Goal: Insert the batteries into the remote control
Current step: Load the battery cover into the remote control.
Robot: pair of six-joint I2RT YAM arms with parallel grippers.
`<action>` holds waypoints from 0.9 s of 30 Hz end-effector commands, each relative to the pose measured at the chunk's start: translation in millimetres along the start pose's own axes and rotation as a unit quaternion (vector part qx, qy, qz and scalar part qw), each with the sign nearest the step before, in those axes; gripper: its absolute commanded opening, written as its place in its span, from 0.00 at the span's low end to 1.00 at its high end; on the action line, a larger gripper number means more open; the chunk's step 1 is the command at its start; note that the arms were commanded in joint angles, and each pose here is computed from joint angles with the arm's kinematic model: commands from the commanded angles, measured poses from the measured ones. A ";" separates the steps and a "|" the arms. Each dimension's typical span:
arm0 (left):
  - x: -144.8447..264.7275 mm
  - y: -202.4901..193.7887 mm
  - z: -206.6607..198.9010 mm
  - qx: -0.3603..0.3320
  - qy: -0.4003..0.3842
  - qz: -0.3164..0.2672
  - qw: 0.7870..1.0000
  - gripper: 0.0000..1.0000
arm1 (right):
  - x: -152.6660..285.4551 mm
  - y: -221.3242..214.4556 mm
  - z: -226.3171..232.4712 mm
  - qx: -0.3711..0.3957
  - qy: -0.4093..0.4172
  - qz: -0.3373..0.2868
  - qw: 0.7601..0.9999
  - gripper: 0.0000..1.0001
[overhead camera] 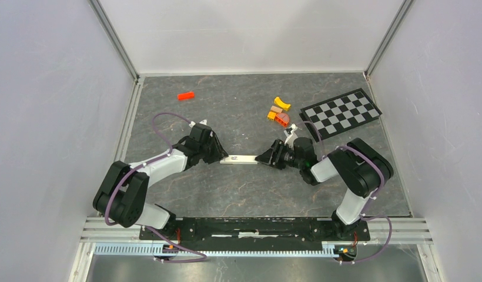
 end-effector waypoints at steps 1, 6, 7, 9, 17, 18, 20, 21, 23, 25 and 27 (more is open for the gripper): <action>0.9 5.5 1.4 -0.016 0.015 -0.010 1.000 0.38 | -2.4 9.8 11.8 0.011 0.049 -0.026 0.998 0.58; 1.8 5.7 1.3 -0.015 0.015 -0.012 1.000 0.39 | -3.8 14.7 17.0 0.004 0.074 -0.049 0.996 0.54; 2.0 6.1 0.9 -0.015 0.014 -0.013 1.000 0.39 | -4.7 15.4 18.2 0.000 0.081 -0.050 0.995 0.53; 2.1 6.0 0.9 -0.015 0.014 -0.012 1.000 0.39 | -5.8 15.8 19.3 -0.009 0.093 -0.052 0.994 0.49; 3.2 7.1 -1.3 -0.015 0.011 -0.013 1.000 0.39 | -4.0 7.3 13.7 -0.023 0.088 -0.041 0.995 0.37; 3.3 7.2 -1.5 -0.015 0.011 -0.013 1.000 0.39 | -4.4 6.7 12.3 -0.022 0.084 -0.041 0.995 0.35; 3.4 6.5 -0.8 -0.015 0.011 -0.012 1.000 0.39 | -4.9 5.5 9.6 -0.025 0.078 -0.039 0.996 0.29; 3.2 6.5 -0.7 -0.015 0.012 -0.012 1.000 0.38 | -5.2 5.3 8.8 -0.025 0.076 -0.039 0.996 0.25; 3.5 6.3 -1.1 -0.015 0.010 -0.011 1.000 0.38 | -5.5 4.7 7.1 -0.028 0.072 -0.038 0.996 0.17; 4.5 6.9 -2.9 -0.015 0.006 -0.011 1.000 0.38 | -5.2 5.2 7.3 -0.027 0.073 -0.040 0.996 0.10; 5.6 7.7 -4.4 -0.014 0.004 -0.013 1.000 0.38 | -4.4 7.1 8.9 -0.025 0.075 -0.044 0.996 0.03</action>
Point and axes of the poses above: each gripper's point midway between its finger pads, its own x axis back along the fingers, its own z axis along the line the jaws close on, y = z × x, the point moved 6 cm from there along x, back along the fingers, and after that the axes turned 10 degrees about x, right-handed, at the moved point
